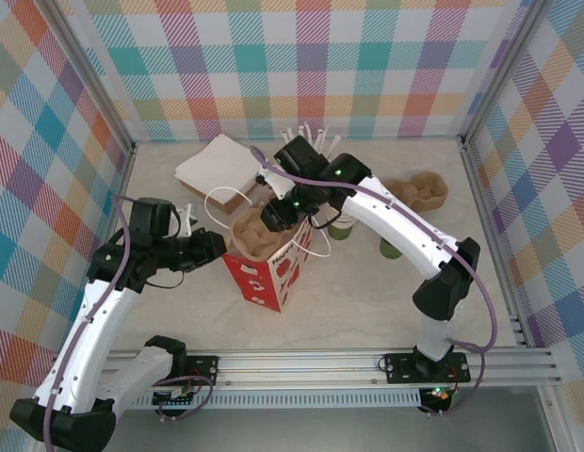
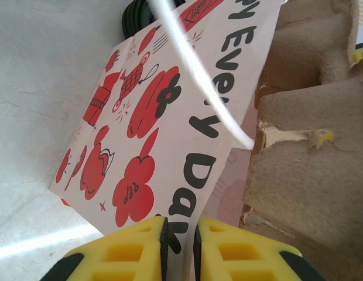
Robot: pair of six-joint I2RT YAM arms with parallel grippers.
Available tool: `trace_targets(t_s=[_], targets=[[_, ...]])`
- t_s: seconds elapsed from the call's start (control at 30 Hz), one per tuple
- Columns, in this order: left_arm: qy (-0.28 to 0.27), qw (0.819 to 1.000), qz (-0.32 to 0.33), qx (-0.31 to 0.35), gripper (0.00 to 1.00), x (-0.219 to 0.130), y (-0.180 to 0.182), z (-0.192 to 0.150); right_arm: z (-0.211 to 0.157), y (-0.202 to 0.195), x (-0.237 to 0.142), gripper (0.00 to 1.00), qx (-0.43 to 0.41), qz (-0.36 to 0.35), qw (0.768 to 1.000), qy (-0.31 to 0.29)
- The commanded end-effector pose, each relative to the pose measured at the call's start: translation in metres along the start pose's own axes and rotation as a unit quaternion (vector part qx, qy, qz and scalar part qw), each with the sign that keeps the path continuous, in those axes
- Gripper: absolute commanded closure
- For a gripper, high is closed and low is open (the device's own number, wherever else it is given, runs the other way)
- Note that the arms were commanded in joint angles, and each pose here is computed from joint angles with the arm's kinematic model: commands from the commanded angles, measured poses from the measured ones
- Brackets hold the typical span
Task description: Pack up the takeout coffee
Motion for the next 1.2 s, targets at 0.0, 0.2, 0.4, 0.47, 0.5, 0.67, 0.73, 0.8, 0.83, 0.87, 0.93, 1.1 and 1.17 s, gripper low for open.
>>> trace_targets(t_s=[0.0,0.2,0.4,0.47,0.5,0.67,0.73,0.8,0.83,0.87,0.93,1.1,1.17], targets=[[-0.002,1.000,-0.006,0.016,0.81,-0.003,-0.005,-0.002,0.003,-0.001,-0.016,0.69,-0.003,-0.028,0.999,-0.017],[-0.003,1.000,-0.011,0.024,0.87,-0.006,-0.009,-0.003,0.001,-0.005,-0.013,0.69,-0.011,-0.042,0.999,-0.008],[-0.012,0.999,-0.008,0.031,0.91,-0.008,-0.013,0.001,-0.011,0.004,-0.009,0.70,-0.049,-0.024,0.998,0.026],[-0.014,0.999,-0.005,0.034,0.92,-0.009,-0.014,0.003,-0.016,0.007,-0.007,0.70,-0.062,-0.021,0.997,0.039],[-0.014,0.999,-0.004,0.035,0.93,-0.008,-0.015,0.003,-0.019,0.008,-0.006,0.70,-0.068,-0.021,0.996,0.047],[-0.017,0.999,-0.003,0.041,0.95,-0.010,-0.018,0.006,-0.030,0.016,0.001,0.70,-0.096,-0.024,0.992,0.078],[-0.017,0.999,-0.006,0.043,0.95,-0.011,-0.021,0.007,-0.032,0.016,0.004,0.70,-0.097,-0.026,0.991,0.089],[-0.016,0.999,-0.007,0.045,0.95,-0.011,-0.023,0.006,-0.034,0.015,0.008,0.70,-0.097,-0.035,0.990,0.100],[-0.016,0.999,-0.009,0.046,0.95,-0.011,-0.024,0.006,-0.035,0.014,0.010,0.70,-0.097,-0.039,0.989,0.106],[-0.016,0.999,-0.009,0.046,0.95,-0.011,-0.025,0.006,-0.034,0.013,0.011,0.70,-0.098,-0.046,0.988,0.109],[-0.014,0.999,-0.012,0.047,0.95,-0.011,-0.027,0.005,-0.033,0.010,0.013,0.70,-0.092,-0.058,0.987,0.115],[-0.013,0.999,-0.013,0.046,0.96,-0.011,-0.028,0.003,-0.029,0.010,0.018,0.70,-0.076,-0.063,0.988,0.116],[-0.015,0.999,-0.010,0.044,0.95,-0.011,-0.028,0.003,-0.030,0.010,0.021,0.70,-0.076,-0.063,0.987,0.125]])
Point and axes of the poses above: each hand's point on the last joint's axis, 136 mm out from that joint toward the fingers, its own x axis out along the fingers, its own y axis along the line the jaws close on, z = x × y, the point moved 6 cm from there along -x, back along the fingers, and after that the axes turned 4 degrees about x, right-handed, at the moved point
